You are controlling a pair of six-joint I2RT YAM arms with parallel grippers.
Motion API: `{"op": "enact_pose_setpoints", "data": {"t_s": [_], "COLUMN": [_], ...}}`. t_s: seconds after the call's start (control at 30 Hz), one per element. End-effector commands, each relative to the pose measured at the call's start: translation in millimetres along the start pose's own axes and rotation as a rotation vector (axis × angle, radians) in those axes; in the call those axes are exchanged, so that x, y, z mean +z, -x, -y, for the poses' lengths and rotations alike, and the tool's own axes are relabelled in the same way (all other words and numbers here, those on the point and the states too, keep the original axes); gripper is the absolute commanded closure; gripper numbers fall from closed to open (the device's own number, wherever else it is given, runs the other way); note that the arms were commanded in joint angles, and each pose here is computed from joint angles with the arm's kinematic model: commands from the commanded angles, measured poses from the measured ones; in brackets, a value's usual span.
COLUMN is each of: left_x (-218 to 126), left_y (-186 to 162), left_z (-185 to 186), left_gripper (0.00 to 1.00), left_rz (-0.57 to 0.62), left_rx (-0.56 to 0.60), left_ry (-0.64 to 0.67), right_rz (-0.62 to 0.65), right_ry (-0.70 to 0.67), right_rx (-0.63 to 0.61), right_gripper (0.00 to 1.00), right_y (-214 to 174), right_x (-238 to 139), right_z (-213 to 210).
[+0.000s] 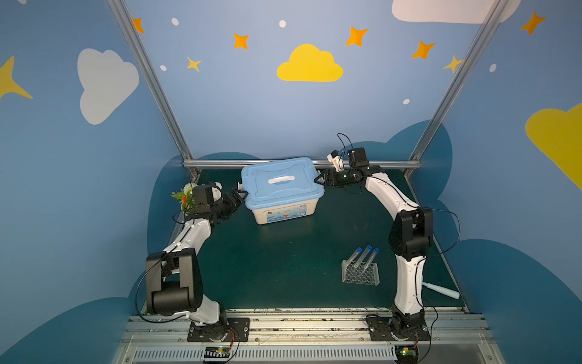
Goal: Organize the chemistry lab equipment
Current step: 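Press the lid edges down onto the box rim with both grippers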
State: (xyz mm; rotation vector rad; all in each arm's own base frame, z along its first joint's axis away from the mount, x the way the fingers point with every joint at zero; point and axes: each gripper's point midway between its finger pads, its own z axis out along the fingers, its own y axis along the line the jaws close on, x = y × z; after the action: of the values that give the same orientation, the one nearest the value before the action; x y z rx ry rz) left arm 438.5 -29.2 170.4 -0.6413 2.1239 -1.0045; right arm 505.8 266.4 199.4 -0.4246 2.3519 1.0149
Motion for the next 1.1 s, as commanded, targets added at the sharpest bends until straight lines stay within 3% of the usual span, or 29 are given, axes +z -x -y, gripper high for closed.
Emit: {"op": "enact_pose_setpoints", "data": {"t_s": [0.0,0.57,1.07], "left_x": [5,33,46], "left_y": [6,27,27], "left_z": [8,17,22], "left_gripper": [0.09,0.11,0.22], "left_rz": [-0.015,-0.051,-0.095], "left_rx": [0.026,0.038,0.041], "left_ry": [-0.052,-0.111,-0.127], "right_rz": [0.065,-0.011,-0.022], "right_ry": [0.024,0.182,0.279], "right_rx": [0.008,0.159,0.187], "right_gripper": [0.18,0.15,0.17], "right_y": [24,11,14], "right_x": [-21,14,27], "right_z": [-6,10,-10]}}
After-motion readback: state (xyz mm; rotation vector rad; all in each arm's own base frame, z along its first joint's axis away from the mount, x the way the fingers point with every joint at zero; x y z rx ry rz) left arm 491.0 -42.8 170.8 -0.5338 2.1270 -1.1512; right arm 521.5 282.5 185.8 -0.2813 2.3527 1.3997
